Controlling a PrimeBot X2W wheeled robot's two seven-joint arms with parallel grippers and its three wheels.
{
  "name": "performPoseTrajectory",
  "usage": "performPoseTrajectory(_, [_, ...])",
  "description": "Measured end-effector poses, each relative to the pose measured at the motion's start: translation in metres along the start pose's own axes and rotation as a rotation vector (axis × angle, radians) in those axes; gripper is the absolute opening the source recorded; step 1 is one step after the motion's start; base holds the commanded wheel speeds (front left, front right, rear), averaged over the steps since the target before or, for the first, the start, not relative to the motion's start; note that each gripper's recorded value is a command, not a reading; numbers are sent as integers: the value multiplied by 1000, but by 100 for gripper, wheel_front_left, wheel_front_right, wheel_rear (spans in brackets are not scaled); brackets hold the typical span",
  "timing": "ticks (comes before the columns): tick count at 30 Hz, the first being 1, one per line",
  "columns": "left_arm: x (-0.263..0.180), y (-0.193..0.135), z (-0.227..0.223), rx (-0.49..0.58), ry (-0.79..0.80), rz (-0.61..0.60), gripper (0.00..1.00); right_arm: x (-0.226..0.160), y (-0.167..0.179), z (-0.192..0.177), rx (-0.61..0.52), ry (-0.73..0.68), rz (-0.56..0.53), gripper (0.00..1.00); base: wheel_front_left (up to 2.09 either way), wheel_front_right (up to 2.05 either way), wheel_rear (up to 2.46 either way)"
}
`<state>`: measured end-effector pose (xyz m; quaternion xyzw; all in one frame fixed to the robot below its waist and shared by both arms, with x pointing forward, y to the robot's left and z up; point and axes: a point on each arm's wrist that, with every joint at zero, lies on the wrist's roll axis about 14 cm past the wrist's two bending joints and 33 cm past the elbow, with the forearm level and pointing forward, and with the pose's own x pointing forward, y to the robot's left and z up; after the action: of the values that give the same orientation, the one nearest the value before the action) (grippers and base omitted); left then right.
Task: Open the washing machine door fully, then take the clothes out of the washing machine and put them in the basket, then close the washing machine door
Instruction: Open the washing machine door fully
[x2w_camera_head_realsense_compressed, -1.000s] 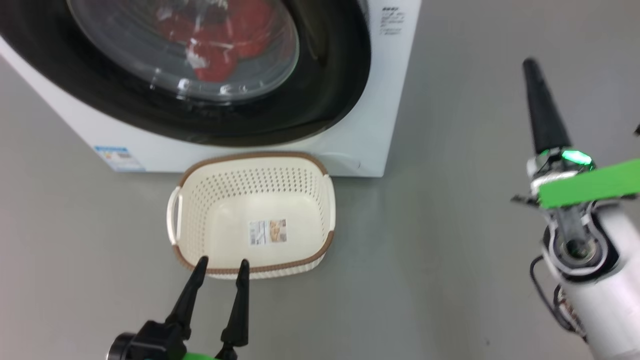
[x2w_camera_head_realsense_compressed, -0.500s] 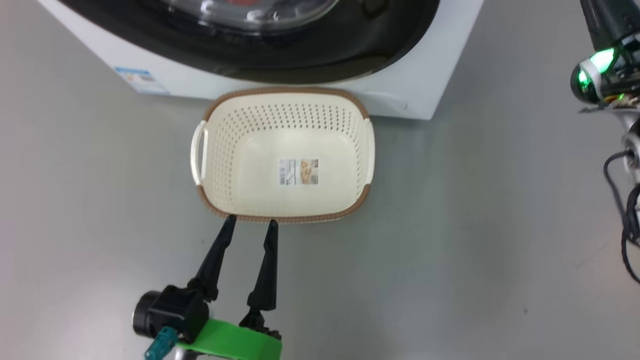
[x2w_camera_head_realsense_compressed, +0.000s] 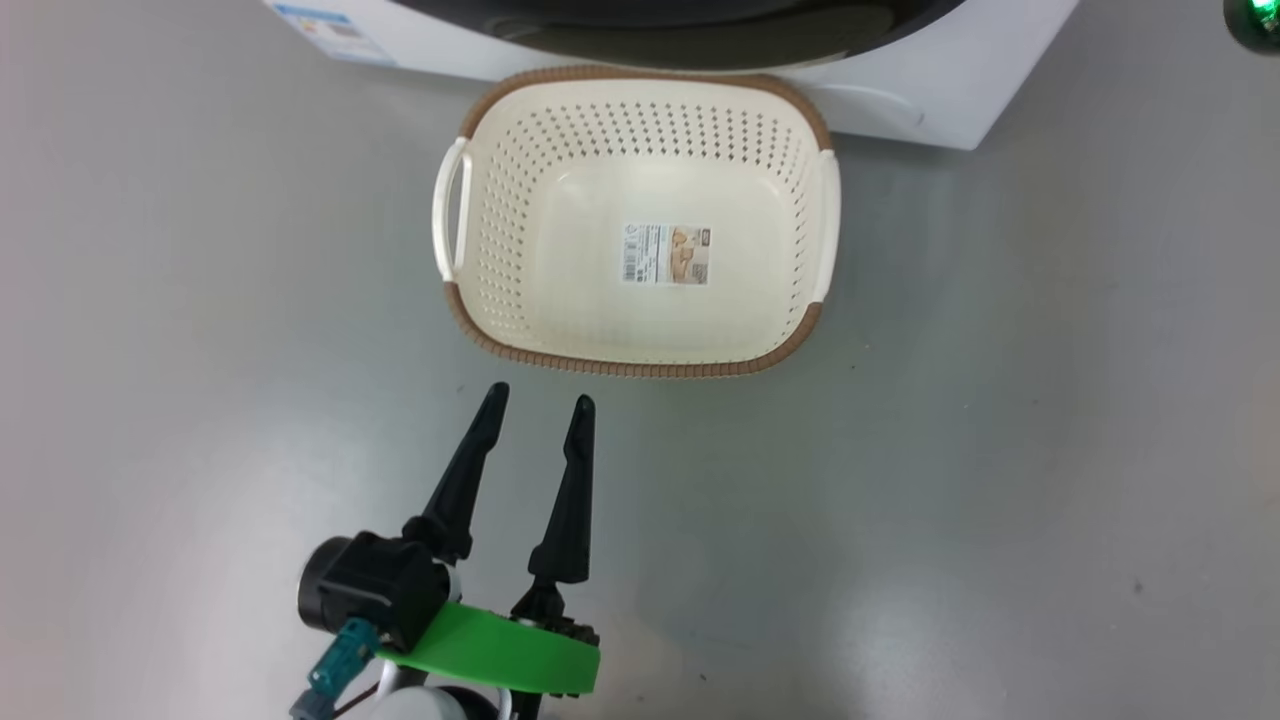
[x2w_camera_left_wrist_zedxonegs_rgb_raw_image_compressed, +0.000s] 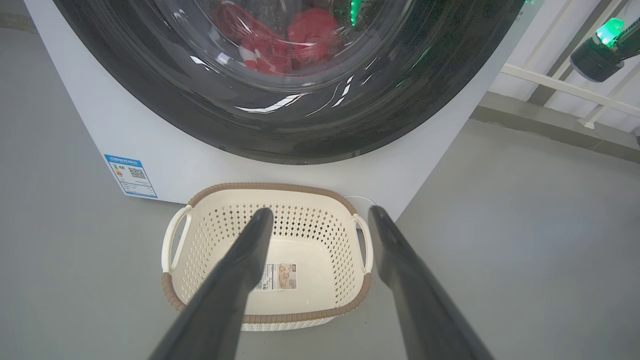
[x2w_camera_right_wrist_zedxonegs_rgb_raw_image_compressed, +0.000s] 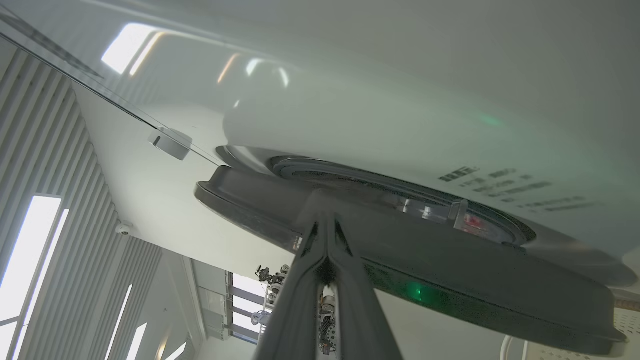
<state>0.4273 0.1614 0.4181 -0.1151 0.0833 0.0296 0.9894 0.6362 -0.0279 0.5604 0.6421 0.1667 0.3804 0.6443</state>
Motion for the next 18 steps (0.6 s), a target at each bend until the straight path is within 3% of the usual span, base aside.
performPoseTrajectory(10, [8, 9, -8, -13, 22, 34, 100, 28, -40, -16, 40, 149, -42, 0, 0, 0, 0])
performPoseTrajectory(18, [7, 13, -8, -15, 23, 55, 100, 39, -45, -24, 32, 186, -43, 0, 0, 0, 0])
